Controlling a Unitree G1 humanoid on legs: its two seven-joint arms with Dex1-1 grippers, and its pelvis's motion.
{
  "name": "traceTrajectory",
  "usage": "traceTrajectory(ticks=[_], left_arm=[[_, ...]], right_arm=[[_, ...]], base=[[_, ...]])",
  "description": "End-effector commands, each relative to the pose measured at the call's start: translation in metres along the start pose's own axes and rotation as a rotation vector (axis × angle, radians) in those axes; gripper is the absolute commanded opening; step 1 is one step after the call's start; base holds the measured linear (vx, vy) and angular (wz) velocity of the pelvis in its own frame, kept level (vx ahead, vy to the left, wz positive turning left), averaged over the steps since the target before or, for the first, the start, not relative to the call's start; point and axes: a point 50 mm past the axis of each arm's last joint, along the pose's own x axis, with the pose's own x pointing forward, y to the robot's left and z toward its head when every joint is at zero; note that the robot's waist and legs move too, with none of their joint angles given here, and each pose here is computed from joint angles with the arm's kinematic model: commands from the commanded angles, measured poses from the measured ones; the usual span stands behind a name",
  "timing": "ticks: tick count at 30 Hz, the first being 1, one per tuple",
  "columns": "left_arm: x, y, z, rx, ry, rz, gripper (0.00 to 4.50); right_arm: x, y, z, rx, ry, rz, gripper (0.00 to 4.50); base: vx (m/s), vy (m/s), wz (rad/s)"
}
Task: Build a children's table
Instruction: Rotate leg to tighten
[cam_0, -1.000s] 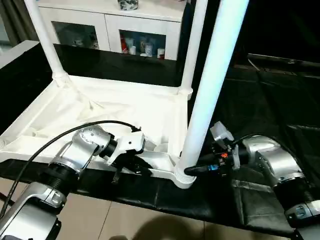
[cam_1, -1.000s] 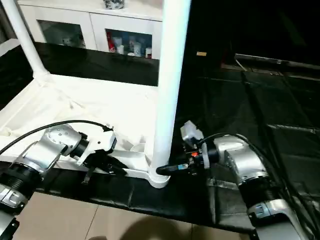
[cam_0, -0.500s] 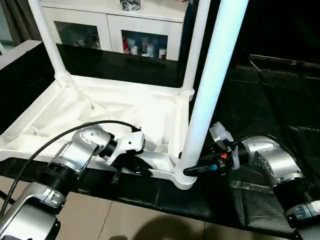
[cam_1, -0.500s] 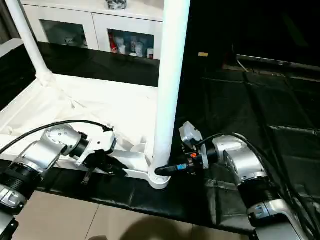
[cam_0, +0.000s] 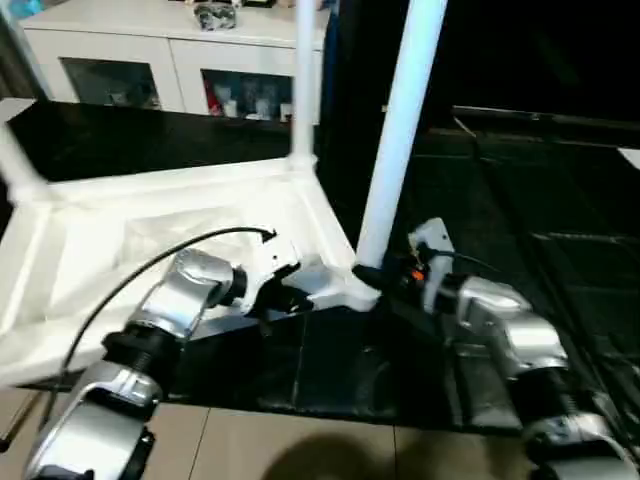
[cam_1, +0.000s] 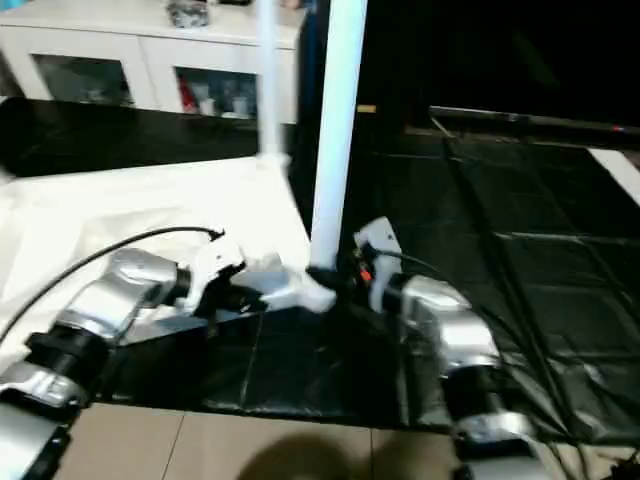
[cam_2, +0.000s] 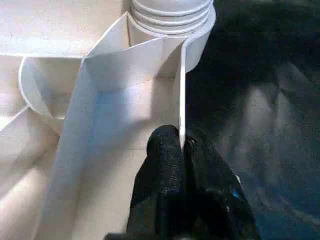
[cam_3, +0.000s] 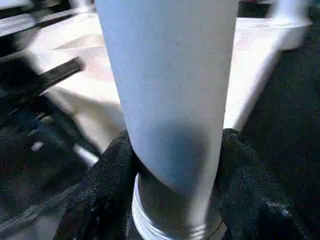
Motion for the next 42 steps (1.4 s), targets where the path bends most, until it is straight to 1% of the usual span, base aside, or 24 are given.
traceTrajectory(ticks=[1, 3, 5, 6, 7, 8, 10, 11, 13, 15, 16, 20, 22, 23, 25, 26, 28, 29, 30, 31, 33, 40, 41, 42], left_arm=[[0.023, -0.017, 0.038, 0.061, -0.132, -0.089, 0.00], [0.032, -0.015, 0.048, 0.023, -0.168, -0.013, 0.00], [0.035, -0.015, 0.052, 0.012, -0.183, 0.013, 0.00], [0.038, -0.015, 0.056, 0.010, -0.195, 0.035, 0.00], [0.038, -0.015, 0.056, 0.010, -0.196, 0.037, 0.00], [0.039, -0.015, 0.058, 0.012, -0.200, 0.048, 0.00], [0.039, -0.015, 0.058, 0.018, -0.201, 0.049, 0.00], [0.038, -0.015, 0.057, 0.029, -0.193, 0.048, 0.00], [0.037, -0.014, 0.055, 0.037, -0.183, 0.048, 0.00], [0.032, -0.011, 0.048, 0.058, -0.154, 0.047, 0.00], [0.028, -0.009, 0.043, 0.075, -0.134, 0.037, 0.00], [0.019, -0.007, 0.031, 0.106, -0.085, 0.006, 0.00], [0.012, -0.006, 0.025, 0.123, -0.057, -0.030, 0.00], [0.008, -0.006, 0.022, 0.132, -0.040, -0.050, 0.00], [0.006, -0.006, 0.020, 0.139, -0.031, -0.062, 0.00], [0.002, -0.007, 0.017, 0.161, -0.013, -0.100, 0.00], [-0.001, -0.009, 0.015, 0.191, -0.004, -0.150, 0.00], [-0.004, -0.012, 0.013, 0.211, 0.000, -0.206, 0.00], [-0.004, -0.012, 0.013, 0.211, 0.000, -0.206, 0.00], [-0.008, -0.017, 0.010, 0.241, 0.013, -0.288, 0.00], [-0.013, -0.021, 0.007, 0.266, 0.029, -0.352, 0.00], [-0.019, -0.025, 0.002, 0.327, 0.074, -0.452, 0.00], [-0.021, -0.025, 0.001, 0.339, 0.089, -0.457, 0.00], [-0.021, -0.024, 0.001, 0.342, 0.091, -0.458, 0.00]], right_arm=[[0.021, 0.024, -0.022, 0.056, 0.099, 0.067, 1.98], [0.035, 0.026, -0.017, 0.110, 0.075, -0.048, 1.98], [0.040, 0.028, -0.014, 0.132, 0.062, -0.069, 1.98], [0.043, 0.030, -0.012, 0.143, 0.047, -0.077, 2.32], [0.043, 0.031, -0.012, 0.144, 0.045, -0.077, 2.53], [0.045, 0.032, -0.010, 0.150, 0.032, -0.078, 2.66], [0.045, 0.032, -0.009, 0.156, 0.015, -0.078, 2.66], [0.043, 0.030, -0.008, 0.150, -0.001, -0.084, 3.03], [0.042, 0.028, -0.007, 0.140, -0.014, -0.094, 3.10], [0.033, 0.020, -0.007, 0.101, -0.030, -0.090, 3.21], [0.025, 0.015, -0.007, 0.083, -0.037, -0.064, 3.35], [0.005, 0.004, -0.005, 0.037, -0.049, 0.006, 3.58], [-0.010, -0.003, -0.004, -0.001, -0.035, 0.070, 3.79], [-0.018, -0.006, -0.003, -0.028, -0.020, 0.106, 3.79], [-0.022, -0.008, -0.002, -0.045, -0.011, 0.124, 4.00], [-0.030, -0.011, -0.001, -0.073, 0.009, 0.166, 4.08], [-0.038, -0.012, 0.000, -0.096, 0.029, 0.222, 4.16], [-0.044, -0.012, 0.002, -0.117, 0.051, 0.281, 4.26], [-0.044, -0.012, 0.002, -0.117, 0.051, 0.281, 4.26], [-0.050, -0.011, 0.003, -0.143, 0.084, 0.371, 4.26], [-0.054, -0.009, 0.005, -0.164, 0.110, 0.444, 4.26], [-0.054, 0.000, 0.009, -0.177, 0.146, 0.636, 4.26], [-0.053, 0.002, 0.009, -0.170, 0.151, 0.669, 4.10], [-0.052, 0.003, 0.010, -0.165, 0.151, 0.689, 4.10]], base=[[0.000, 0.000, 0.00], [0.000, 0.000, 0.00], [0.000, 0.000, 0.00], [0.000, 0.000, 0.00], [0.000, 0.000, 0.00], [0.000, 0.000, 0.00], [0.000, 0.000, 0.00], [0.000, 0.000, 0.00], [0.000, 0.000, 0.00], [0.000, 0.000, 0.00], [0.000, 0.000, 0.00], [0.000, 0.000, 0.00], [0.000, 0.000, 0.00], [0.000, 0.000, 0.00], [0.000, 0.000, 0.00], [0.000, 0.000, 0.00], [0.000, 0.000, 0.00], [0.000, 0.000, 0.00], [0.000, 0.000, 0.00], [0.000, 0.000, 0.00], [0.000, 0.000, 0.00], [0.000, 0.000, 0.00], [0.000, 0.000, 0.00], [0.000, 0.000, 0.00]])
